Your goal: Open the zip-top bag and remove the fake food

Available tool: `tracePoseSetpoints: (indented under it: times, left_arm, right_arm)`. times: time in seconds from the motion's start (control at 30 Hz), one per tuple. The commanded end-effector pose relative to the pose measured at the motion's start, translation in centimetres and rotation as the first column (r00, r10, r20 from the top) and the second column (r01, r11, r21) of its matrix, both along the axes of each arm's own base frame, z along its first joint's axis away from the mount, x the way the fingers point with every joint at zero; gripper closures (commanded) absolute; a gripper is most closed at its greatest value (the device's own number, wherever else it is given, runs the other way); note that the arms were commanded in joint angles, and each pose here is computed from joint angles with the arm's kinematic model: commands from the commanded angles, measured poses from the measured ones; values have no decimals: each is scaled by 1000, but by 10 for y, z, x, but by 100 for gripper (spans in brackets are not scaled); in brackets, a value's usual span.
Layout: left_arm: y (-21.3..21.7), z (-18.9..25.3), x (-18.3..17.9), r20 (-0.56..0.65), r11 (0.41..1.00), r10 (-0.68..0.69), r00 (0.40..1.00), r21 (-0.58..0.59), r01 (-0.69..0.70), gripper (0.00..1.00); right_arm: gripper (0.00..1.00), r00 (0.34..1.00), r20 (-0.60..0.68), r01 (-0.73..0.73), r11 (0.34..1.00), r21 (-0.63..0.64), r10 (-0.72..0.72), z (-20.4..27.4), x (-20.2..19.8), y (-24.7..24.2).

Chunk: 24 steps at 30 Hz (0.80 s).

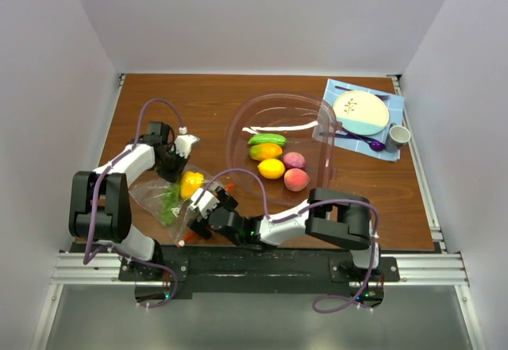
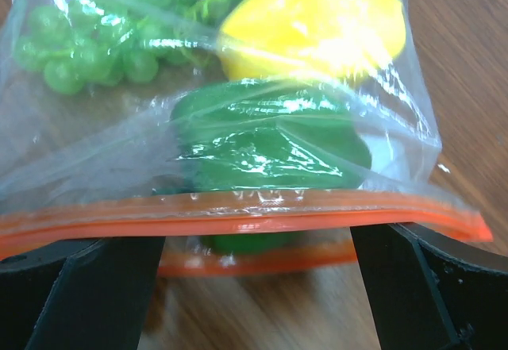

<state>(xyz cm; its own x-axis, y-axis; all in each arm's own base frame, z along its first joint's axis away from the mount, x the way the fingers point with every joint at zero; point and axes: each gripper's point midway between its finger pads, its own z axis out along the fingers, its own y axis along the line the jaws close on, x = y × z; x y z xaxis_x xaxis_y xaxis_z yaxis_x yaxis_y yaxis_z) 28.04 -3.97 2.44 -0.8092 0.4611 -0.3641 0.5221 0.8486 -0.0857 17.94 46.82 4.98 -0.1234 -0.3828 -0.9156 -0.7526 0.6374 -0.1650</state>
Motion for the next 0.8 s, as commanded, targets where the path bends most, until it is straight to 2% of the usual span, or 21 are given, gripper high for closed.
tracePoseSetpoints:
  times: [0.0, 0.1, 0.33, 0.5, 0.7, 0.77]
  left_arm:
    - [-14, 0, -13, -24, 999, -41, 999, -26, 41, 100]
    - [-19, 3, -16, -34, 996, -76, 997, -40, 75, 100]
    - [-20, 1, -17, -47, 994, -105, 993, -27, 104, 100]
    - [-31, 0, -30, -86, 982, -172, 981, -92, 164, 100]
    - [-46, -1, -36, -109, 964, -251, 962, -121, 238, 100]
    - [-47, 0, -33, -101, 965, -251, 963, -100, 241, 100]
  right_arm:
    - [1, 998, 38, 41, 994, 103, -45, 34, 14, 22]
    - [1, 996, 54, 61, 994, 91, -66, 33, 24, 23]
    - [1, 999, -12, 51, 997, 58, -50, 8, 31, 29]
    - [6, 999, -42, 16, 998, 59, -13, -5, 23, 28]
    - [4, 999, -18, -28, 999, 37, 28, 1, 25, 51]
    - [15, 998, -20, -61, 998, 33, 62, 1, 23, 57]
